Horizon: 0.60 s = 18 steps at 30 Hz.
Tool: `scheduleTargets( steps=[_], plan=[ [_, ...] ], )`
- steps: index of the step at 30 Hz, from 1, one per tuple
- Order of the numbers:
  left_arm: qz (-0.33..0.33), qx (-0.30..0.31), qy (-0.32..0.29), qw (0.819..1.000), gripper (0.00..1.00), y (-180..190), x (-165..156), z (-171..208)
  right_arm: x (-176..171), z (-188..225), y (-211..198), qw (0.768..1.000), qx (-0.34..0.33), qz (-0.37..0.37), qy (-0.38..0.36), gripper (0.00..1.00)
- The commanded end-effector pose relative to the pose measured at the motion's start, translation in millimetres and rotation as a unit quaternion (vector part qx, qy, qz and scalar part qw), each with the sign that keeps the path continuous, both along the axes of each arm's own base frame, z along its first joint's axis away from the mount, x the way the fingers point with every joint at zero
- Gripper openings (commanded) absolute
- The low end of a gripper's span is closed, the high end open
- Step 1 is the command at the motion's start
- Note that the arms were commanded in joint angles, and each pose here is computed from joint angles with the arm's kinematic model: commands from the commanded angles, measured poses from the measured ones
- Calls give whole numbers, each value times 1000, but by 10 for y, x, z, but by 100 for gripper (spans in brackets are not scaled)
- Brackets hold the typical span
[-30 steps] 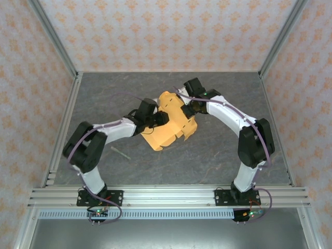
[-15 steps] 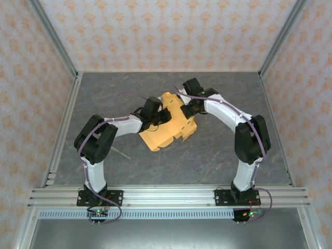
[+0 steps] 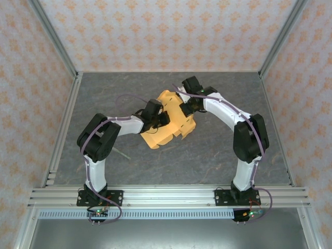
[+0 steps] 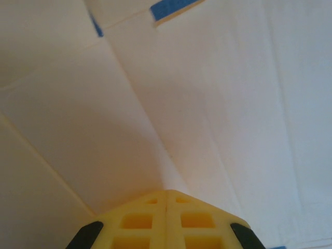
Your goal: Fold the paper box
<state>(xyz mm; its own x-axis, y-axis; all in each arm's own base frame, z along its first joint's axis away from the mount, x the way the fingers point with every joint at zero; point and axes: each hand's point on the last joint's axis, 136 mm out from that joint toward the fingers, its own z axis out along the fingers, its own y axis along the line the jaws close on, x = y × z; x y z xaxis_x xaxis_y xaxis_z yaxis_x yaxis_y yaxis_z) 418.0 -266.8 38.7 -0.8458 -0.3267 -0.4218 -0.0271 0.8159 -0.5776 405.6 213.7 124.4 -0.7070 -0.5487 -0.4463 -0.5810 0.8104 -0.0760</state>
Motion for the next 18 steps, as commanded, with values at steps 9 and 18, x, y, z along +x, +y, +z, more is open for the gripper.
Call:
scheduleTargets(
  steps=[9,18],
  plan=[
    [41,9,26,999,3,110,-34,-341,19,43,155,1000,24,-13,8,0],
    [67,-2,26,997,2,61,-84,-459,-122,35,445,1000,1,-12,1,0]
  ],
)
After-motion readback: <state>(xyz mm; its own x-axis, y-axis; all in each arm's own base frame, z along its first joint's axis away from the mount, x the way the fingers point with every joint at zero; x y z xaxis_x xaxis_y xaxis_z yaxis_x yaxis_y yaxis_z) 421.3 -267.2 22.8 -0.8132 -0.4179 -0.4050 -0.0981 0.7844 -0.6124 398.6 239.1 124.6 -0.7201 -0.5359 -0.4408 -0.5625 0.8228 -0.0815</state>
